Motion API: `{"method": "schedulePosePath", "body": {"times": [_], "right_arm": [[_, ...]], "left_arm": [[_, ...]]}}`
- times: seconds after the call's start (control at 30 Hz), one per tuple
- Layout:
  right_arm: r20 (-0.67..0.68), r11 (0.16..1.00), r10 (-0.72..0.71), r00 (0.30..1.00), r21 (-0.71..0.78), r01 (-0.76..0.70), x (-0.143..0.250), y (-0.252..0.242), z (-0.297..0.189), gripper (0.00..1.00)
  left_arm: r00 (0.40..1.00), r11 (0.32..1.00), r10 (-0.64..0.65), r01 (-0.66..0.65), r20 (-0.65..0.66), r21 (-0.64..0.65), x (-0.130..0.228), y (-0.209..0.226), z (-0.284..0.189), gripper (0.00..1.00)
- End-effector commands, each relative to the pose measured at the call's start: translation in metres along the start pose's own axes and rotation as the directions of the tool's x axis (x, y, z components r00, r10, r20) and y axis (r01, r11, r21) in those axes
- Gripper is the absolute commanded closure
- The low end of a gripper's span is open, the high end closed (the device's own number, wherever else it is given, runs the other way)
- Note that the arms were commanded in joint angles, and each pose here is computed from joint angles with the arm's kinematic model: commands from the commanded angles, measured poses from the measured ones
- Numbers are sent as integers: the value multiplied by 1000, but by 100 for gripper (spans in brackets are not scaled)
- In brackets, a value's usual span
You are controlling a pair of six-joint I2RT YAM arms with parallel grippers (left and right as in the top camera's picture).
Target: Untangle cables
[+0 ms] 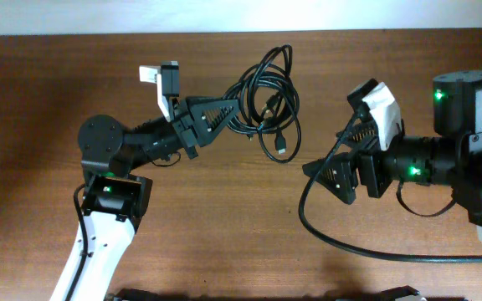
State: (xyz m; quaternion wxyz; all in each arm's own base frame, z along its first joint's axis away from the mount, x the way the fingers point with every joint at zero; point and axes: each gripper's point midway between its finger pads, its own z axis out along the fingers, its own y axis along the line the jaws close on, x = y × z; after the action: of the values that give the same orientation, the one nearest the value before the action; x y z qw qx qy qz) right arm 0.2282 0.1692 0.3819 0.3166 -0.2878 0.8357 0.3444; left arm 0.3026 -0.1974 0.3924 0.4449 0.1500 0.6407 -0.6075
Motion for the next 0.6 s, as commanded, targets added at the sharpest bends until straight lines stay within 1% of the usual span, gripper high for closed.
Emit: {"method": "schedulePosePath", "body": {"times": [0.0,0.1,0.17,0.27,0.33,0.4,0.43,0.53,0.57], "right_arm": [[43,997,-21,999,-78,25,-15,14,4,1],[35,997,16,999,-77,-14,-25,10,22,0],[13,997,-1,1000,-79,2,-27,11,38,0],[1,997,43,999,60,-43,-28,-8,49,0],[2,997,37,999,69,-37,-29,-9,50,1],[-2,991,48,999,128,-47,-27,-19,49,1],[9,970,93,996,225,-93,-26,-35,46,1],[51,940,114,992,318,-124,-32,-52,41,1],[67,917,128,990,372,-144,-32,-62,37,1]], "left_arm": [[999,999,34,-34,42,-19,-9,0,0,100],[998,999,35,-35,48,-12,-6,-5,9,100],[997,998,55,-55,59,-13,-3,-9,16,100],[995,998,66,-64,75,-24,-3,-10,21,100],[995,998,66,-64,78,-26,-3,-9,21,100],[995,998,64,-63,76,-24,-3,-10,21,100],[996,998,62,-61,64,-9,1,-14,24,100],[998,997,56,-56,10,50,16,-28,32,100],[998,996,56,-56,-4,65,20,-31,33,100]]}}
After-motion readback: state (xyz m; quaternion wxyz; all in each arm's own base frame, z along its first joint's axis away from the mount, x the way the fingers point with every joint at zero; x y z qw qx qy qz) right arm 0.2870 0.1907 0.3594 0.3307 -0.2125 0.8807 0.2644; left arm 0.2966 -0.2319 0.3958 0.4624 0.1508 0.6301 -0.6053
